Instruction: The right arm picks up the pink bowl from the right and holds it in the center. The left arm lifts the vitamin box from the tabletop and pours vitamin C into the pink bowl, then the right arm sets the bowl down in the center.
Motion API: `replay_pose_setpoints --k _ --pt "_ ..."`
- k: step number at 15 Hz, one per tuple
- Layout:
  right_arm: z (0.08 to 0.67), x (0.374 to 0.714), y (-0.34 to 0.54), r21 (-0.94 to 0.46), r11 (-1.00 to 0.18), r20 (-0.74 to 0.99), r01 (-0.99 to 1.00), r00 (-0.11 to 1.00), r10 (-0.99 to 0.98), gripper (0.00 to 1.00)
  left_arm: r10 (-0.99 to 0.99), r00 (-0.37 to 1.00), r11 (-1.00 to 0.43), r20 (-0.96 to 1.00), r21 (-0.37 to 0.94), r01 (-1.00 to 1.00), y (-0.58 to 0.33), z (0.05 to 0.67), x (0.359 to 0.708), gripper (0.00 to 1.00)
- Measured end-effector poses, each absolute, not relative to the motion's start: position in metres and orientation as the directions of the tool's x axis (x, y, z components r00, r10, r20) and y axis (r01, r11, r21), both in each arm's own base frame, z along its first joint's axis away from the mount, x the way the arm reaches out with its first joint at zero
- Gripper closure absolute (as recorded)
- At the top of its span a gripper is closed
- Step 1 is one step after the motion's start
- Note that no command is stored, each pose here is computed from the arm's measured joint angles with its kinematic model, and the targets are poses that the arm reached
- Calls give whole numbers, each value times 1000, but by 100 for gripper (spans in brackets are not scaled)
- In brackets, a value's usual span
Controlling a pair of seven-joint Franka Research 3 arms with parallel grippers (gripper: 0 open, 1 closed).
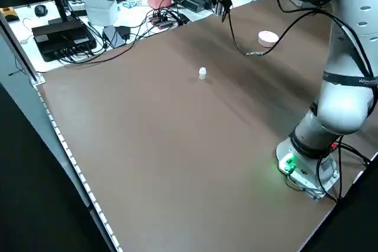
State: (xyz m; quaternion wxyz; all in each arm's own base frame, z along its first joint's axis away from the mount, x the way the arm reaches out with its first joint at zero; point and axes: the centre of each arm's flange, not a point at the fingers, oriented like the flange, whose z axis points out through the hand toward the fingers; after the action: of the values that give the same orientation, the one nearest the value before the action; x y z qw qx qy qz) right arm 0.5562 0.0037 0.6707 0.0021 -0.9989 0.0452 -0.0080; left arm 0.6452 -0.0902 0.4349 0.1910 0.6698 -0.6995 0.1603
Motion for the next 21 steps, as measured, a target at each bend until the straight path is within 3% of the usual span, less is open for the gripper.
replay_pose_setpoints --k 7,14,21 --pt "672 556 -1 48 -994 26 -95 995 -93 1 -851 343 -310 397 146 -939 -93 472 638 0" --pt "672 556 8 49 -995 27 -82 996 -81 1 -612 757 -720 229 233 -653 -102 487 632 0" --pt "672 557 6 49 -995 29 -88 996 -86 1 -363 919 -905 154 178 -387 -96 513 625 0"
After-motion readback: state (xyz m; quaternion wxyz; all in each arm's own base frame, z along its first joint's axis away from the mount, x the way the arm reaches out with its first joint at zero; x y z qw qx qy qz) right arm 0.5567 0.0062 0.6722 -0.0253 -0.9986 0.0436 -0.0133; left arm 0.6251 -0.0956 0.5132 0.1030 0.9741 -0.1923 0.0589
